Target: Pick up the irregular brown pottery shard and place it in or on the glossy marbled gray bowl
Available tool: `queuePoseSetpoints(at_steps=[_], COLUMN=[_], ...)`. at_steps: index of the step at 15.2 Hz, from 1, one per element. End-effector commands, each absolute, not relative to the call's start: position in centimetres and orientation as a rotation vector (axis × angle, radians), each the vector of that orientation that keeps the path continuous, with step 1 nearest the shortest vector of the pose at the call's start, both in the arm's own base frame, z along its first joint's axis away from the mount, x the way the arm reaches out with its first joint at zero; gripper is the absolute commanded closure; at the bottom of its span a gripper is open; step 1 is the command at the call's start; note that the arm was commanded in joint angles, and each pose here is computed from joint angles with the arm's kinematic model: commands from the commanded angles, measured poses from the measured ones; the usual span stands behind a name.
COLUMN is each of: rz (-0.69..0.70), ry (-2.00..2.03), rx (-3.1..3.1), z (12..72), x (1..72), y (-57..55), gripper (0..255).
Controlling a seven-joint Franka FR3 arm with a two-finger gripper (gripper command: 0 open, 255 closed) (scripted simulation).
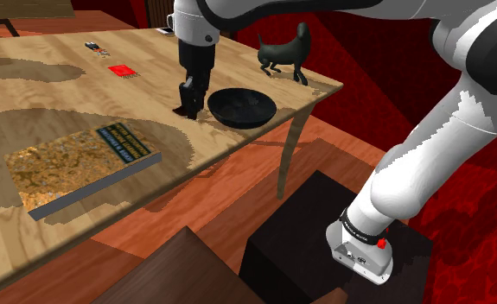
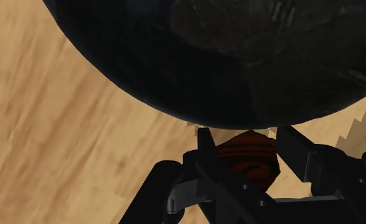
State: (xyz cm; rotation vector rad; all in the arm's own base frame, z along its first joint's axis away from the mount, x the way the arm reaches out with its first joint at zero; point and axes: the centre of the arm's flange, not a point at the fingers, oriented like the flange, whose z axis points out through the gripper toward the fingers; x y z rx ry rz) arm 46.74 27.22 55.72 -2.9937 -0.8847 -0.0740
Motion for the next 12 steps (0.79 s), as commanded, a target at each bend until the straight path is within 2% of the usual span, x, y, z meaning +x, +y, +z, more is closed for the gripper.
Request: queuePoseSetpoints(at_steps=[1, 12], rz=[-0.052, -0.052], ry=[-0.891, -0.891], rx=[-2.989, -2.989], z=[55.0, 60.5], x=[46.7, 46.7], y=[27.5, 27.5], gripper=[255, 255])
